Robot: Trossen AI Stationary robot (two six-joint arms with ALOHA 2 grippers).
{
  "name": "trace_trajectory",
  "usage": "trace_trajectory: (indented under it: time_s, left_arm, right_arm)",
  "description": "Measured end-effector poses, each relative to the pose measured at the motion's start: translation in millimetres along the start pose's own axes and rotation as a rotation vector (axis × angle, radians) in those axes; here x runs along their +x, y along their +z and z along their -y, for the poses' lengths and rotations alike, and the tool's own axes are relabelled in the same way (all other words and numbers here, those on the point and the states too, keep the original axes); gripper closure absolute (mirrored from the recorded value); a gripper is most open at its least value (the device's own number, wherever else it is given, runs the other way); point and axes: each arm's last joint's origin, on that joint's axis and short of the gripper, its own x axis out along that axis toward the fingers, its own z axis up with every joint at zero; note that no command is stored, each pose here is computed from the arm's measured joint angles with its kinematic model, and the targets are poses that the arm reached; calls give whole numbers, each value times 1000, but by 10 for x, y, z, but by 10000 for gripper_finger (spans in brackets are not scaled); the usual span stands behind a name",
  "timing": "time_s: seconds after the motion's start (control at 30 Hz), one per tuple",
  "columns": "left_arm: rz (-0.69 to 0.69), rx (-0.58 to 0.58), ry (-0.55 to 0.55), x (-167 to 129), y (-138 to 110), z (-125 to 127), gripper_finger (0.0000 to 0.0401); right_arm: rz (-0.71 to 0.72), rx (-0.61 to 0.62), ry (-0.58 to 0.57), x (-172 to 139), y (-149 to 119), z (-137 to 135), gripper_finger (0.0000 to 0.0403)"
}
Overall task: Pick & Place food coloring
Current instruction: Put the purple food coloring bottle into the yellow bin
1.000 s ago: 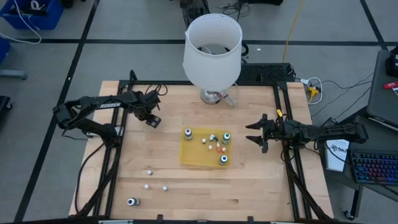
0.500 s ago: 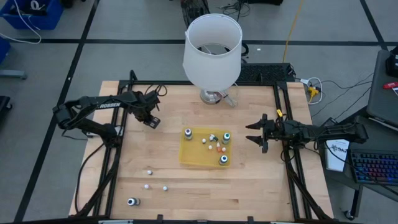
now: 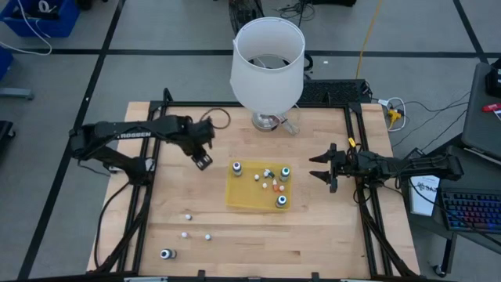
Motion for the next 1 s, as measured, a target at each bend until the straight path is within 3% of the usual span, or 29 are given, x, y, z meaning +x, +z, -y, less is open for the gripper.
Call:
trace_trajectory:
  time_s: [0.2,0.33,0.47,0.6,0.8,1.0]
  left_arm:
    - [113,142,45,-428,106,729,338]
    - [134,246,88,-493,240,1229,338]
    - [90,428,109,-250,370,1692,338]
    - [21,564,142,142,451,1987,338]
    - [12,635,64,647,549,2245,338]
    - [-24,638,17,945,594,2301,338]
  right_arm:
    - [0,0,0,0,0,0,165]
    - [0,0,0,0,0,0,165]
    - [0,0,0,0,0,0,165]
    - [0,0,0,0,0,0,165]
    - [0,0,0,0,0,0,165]
    - [0,0,0,0,0,0,165]
